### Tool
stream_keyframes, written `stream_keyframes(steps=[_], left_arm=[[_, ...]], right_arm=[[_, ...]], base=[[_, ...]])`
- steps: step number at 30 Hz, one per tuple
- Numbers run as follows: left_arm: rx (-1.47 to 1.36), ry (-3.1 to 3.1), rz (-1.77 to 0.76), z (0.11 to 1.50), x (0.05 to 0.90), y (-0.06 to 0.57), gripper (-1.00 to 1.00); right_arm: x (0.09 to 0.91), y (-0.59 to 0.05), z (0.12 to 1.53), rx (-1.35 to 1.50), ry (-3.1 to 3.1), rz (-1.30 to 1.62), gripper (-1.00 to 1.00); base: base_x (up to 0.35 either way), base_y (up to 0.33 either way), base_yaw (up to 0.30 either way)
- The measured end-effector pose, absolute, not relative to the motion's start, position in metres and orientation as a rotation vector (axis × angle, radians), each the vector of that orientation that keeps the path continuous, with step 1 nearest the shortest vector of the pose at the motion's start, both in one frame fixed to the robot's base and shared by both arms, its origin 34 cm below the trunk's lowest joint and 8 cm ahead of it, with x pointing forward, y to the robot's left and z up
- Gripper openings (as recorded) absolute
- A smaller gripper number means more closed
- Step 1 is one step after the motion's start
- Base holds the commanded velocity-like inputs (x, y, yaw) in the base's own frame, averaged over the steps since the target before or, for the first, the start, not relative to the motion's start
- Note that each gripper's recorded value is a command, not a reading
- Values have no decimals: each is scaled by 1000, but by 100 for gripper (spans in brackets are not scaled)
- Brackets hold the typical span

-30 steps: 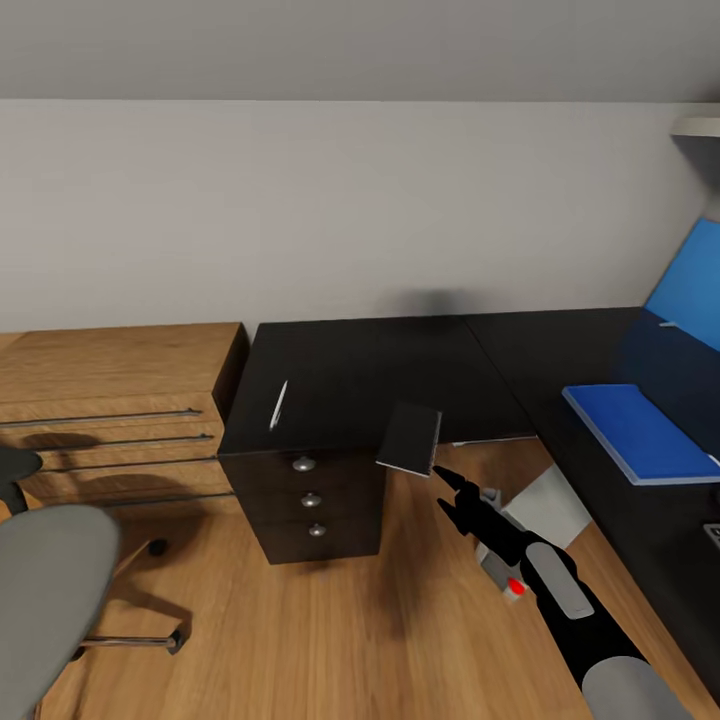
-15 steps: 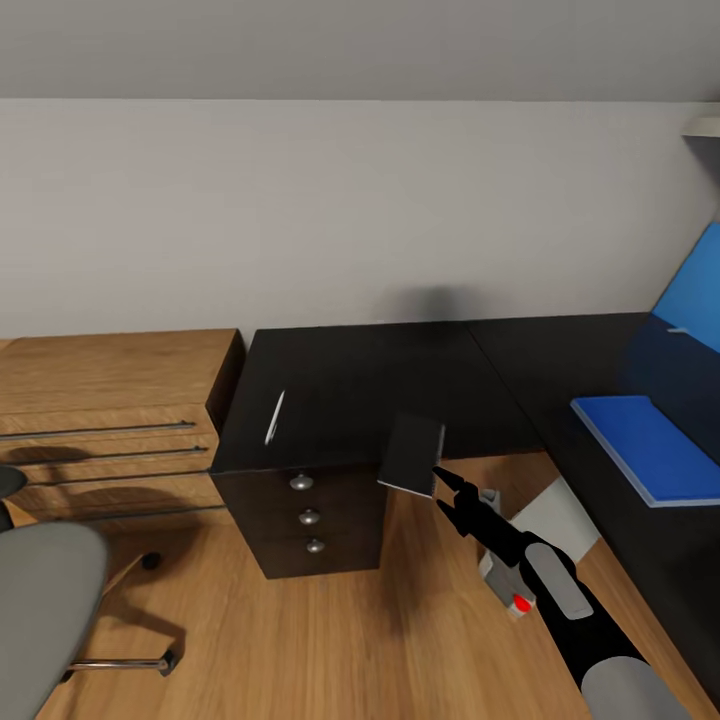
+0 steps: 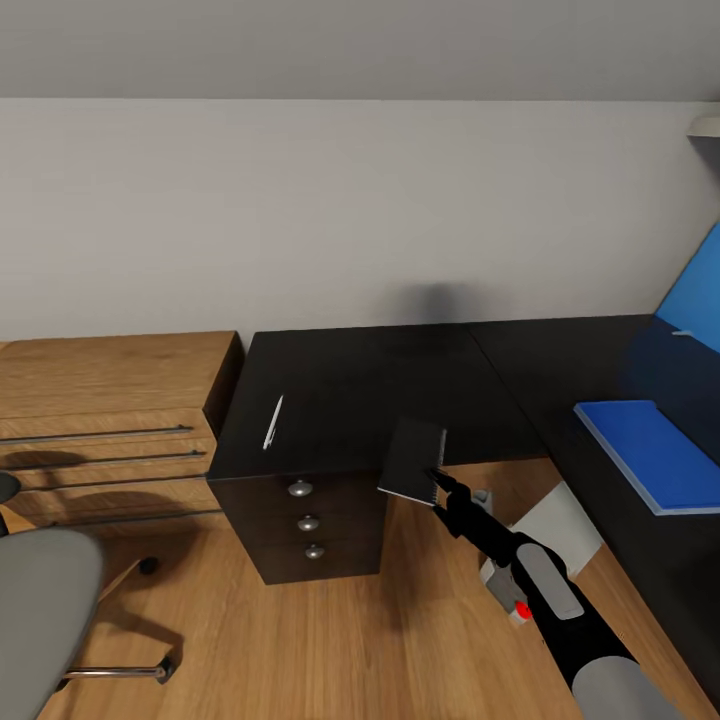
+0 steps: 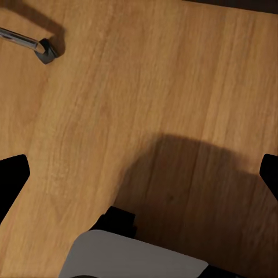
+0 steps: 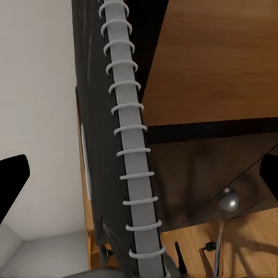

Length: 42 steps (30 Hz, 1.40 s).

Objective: In the bedroom, organize the workspace by keeping the computer under the desk, ensuring the monitor is on the desk, placing the keyboard on the desk next to the monitor, placing the mouse on the desk next to the keyboard, moving the folder from the swivel chair onto the desk next to the mouse, stacking the notebook on top of the folder with the pen on top of the notebook, and positioning the swivel chair next to the desk.

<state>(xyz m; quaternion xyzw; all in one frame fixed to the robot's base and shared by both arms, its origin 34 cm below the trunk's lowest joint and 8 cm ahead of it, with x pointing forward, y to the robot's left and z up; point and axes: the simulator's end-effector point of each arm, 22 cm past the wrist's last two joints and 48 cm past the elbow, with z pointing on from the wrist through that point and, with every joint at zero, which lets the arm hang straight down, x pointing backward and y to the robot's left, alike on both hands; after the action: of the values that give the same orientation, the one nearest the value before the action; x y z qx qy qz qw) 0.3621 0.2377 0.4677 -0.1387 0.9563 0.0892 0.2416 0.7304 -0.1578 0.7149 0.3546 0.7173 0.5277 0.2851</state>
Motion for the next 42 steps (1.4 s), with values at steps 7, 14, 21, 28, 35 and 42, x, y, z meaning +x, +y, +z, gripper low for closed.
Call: stream_keyframes(steps=[7,14,21,28,35,42], left_arm=[[-380,2615,246,468,362,238,100],[-381,2615,248,468,362,238,100],[-382,2615,249,468,362,239,100],[-385,2614,251,468,362,240,100],[-393,2614,256,473,362,242,100],[-398,2615,259,484,362,242,100]], right_arm=[[729,-147,716,956,1917,1431,100],[729,-146,716,954,1918,1432,100],[723,-130,713,919,1959,1445,100],[721,-128,709,937,1980,1439,-100],[721,-128,712,933,1992,1425,-100],[725,-127,731,916,1973,1434,-100]], base=[[0,0,0],[0,0,0],[0,0,0],[0,0,0],[0,0,0],[0,0,0]])
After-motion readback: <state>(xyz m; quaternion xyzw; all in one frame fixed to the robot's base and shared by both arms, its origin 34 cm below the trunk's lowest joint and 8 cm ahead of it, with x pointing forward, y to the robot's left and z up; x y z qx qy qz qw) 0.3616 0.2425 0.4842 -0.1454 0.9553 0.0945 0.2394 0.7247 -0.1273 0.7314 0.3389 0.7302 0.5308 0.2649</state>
